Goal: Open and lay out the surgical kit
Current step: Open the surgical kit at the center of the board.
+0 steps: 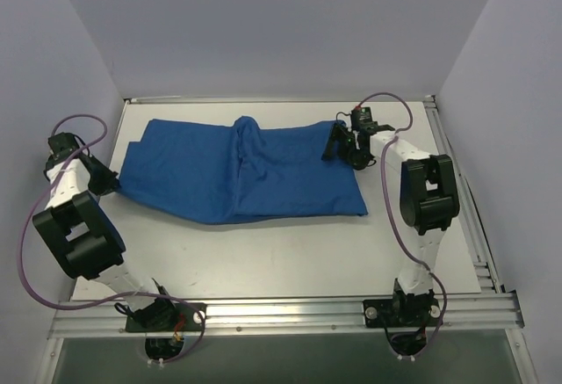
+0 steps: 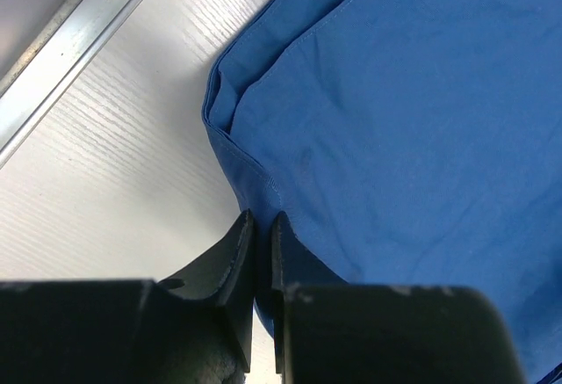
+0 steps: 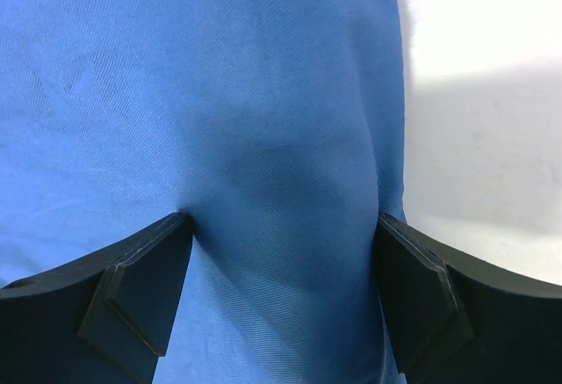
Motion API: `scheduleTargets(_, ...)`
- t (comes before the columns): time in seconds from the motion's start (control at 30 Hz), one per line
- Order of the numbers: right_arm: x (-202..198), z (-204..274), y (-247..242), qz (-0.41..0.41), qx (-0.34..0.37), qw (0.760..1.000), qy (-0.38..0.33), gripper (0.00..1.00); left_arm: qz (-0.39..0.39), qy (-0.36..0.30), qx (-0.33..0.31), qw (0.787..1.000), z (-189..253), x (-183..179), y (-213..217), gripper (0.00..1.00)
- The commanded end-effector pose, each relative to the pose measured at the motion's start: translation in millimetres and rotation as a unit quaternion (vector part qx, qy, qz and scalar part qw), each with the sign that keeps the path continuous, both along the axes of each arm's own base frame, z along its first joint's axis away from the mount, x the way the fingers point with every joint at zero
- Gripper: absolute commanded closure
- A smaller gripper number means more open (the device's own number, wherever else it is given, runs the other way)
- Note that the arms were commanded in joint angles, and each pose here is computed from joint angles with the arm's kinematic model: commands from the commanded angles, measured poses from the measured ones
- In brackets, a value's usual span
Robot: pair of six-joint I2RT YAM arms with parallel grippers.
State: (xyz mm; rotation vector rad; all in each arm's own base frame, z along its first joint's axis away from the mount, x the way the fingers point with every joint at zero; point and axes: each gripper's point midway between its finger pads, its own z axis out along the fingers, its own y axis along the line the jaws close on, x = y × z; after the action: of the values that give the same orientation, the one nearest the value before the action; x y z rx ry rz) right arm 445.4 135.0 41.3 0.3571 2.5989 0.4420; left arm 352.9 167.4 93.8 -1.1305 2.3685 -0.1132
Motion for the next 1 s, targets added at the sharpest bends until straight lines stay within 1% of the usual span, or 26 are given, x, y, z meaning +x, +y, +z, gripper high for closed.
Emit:
scheduleTargets(0.0,4.4,4.1,26.6,0.011,0.024,1.000,0.002,0.20,0.023,-0.029,0.024,0.999,17.1,11.2,21.5,0.94)
scheduleTargets(0.03,4.4,4.3,29.7,0.013,0.025,1.000,0.001,0.20,0.021,-0.042,0.026,0.999,26.3,17.0,26.4,0.94)
scheduleTargets(0.13,2.5,0.1,28.3,0.005,0.023,1.000,0.002,0.21,0.021,-0.032,0.021,0.999,29.9,21.8,28.9,0.94)
scheduleTargets(0.17,1.7,-2.8,27.3,0.004,0.020,1.000,0.005,0.21,0.023,-0.033,0.021,0.999,30.8,22.6,30.0,0.92)
scheduleTargets(0.2,1.7,-4.1,26.6,0.005,0.017,1.000,0.006,0.21,0.028,-0.039,0.021,0.999,33.6,22.3,29.3,0.75)
scheduleTargets(0.23,-0.1,-6.2,26.1,0.005,0.016,1.000,0.008,0.20,0.028,-0.038,0.016,0.999,28.3,17.6,24.0,0.62)
scheduleTargets(0.27,-0.6,-7.5,24.6,0.004,0.012,1.000,0.009,0.20,0.031,-0.042,0.016,0.998,28.4,15.3,22.2,0.53)
scheduleTargets(0.3,-1.0,-8.1,23.3,0.003,0.009,1.000,0.009,0.20,0.032,-0.064,0.027,0.997,41.4,15.8,21.8,0.47)
scheduleTargets(0.33,-1.2,-8.4,21.6,0.002,0.007,1.000,0.009,0.20,0.031,-0.072,0.028,0.997,45.7,13.5,19.2,0.44)
scheduleTargets(0.37,-1.4,-8.7,20.9,0.003,0.004,1.000,0.009,0.20,0.034,-0.075,0.029,0.996,49.2,11.2,15.7,0.39)
scheduleTargets(0.4,-1.3,-9.5,20.4,0.003,0.003,1.000,0.009,0.20,0.035,-0.086,0.037,0.995,64.6,6.7,11.7,0.31)
scheduleTargets(0.43,-1.2,-9.4,19.9,0.002,0.003,1.000,0.009,0.20,0.035,-0.091,0.043,0.994,72.9,4.6,8.1,0.27)
scheduleTargets(0.47,-0.8,-9.3,20.0,0.002,0.003,1.000,0.008,0.20,0.033,-0.094,0.054,0.994,81.2,4.0,2.2,0.07)
scheduleTargets(0.5,-0.8,-8.6,20.3,0.003,0.004,1.000,0.008,0.20,0.031,-0.114,0.065,0.991,100.4,0.4,-3.9,0.04)
scheduleTargets(0.57,-0.9,-6.6,20.5,0.004,0.005,1.000,0.006,0.20,0.032,-0.137,0.075,0.987,119.6,-3.0,-10.0,0.04)
scheduleTargets(0.6,-0.4,-5.0,20.2,0.004,0.004,1.000,0.005,0.19,0.033,-0.157,0.089,0.983,138.7,-7.5,-14.2,0.04)
scheduleTargets(0.67,-1.0,-2.7,19.3,0.006,0.001,1.000,0.003,0.19,0.032,-0.186,0.104,0.976,163.0,-12.0,-21.6,0.05)
scheduleTargets(0.73,-1.0,-0.7,19.6,0.007,0.002,1.000,0.003,0.19,0.016,-0.201,0.112,0.973,175.5,-8.4,-35.5,0.07)
scheduleTargets(0.77,-0.8,-0.4,19.4,0.006,0.002,1.000,0.003,0.19,0.008,-0.210,0.110,0.971,178.8,-5.3,-41.5,0.16)
scheduleTargets(0.8,-0.8,-0.4,20.2,0.006,0.004,1.000,0.003,0.19,-0.015,-0.226,0.100,0.969,182.2,4.1,-55.5,0.21)
scheduleTargets(0.83,-0.4,0.1,21.8,0.007,0.008,1.000,0.001,0.19,-0.027,-0.228,0.086,0.970,177.3,8.9,-63.5,0.28)
scheduleTargets(0.87,-0.2,0.1,23.6,0.007,0.012,1.000,0.000,0.20,-0.036,-0.236,0.069,0.969,172.5,20.1,-69.6,0.46)
scheduleTargets(0.9,-0.4,-0.2,24.5,0.007,0.015,1.000,0.001,0.20,-0.051,-0.236,0.050,0.969,165.6,26.8,-78.9,0.54)
scheduleTargets(0.93,-0.8,-1.8,26.0,0.008,0.017,1.000,0.001,0.21,-0.084,-0.237,0.022,0.968,160.4,35.5,-99.3,0.60)
scheduleTargets(0.97,-0.9,-1.2,26.8,0.009,0.020,1.000,0.002,0.21,-0.095,-0.221,0.008,0.971,145.4,44.7,-106.7,0.73)
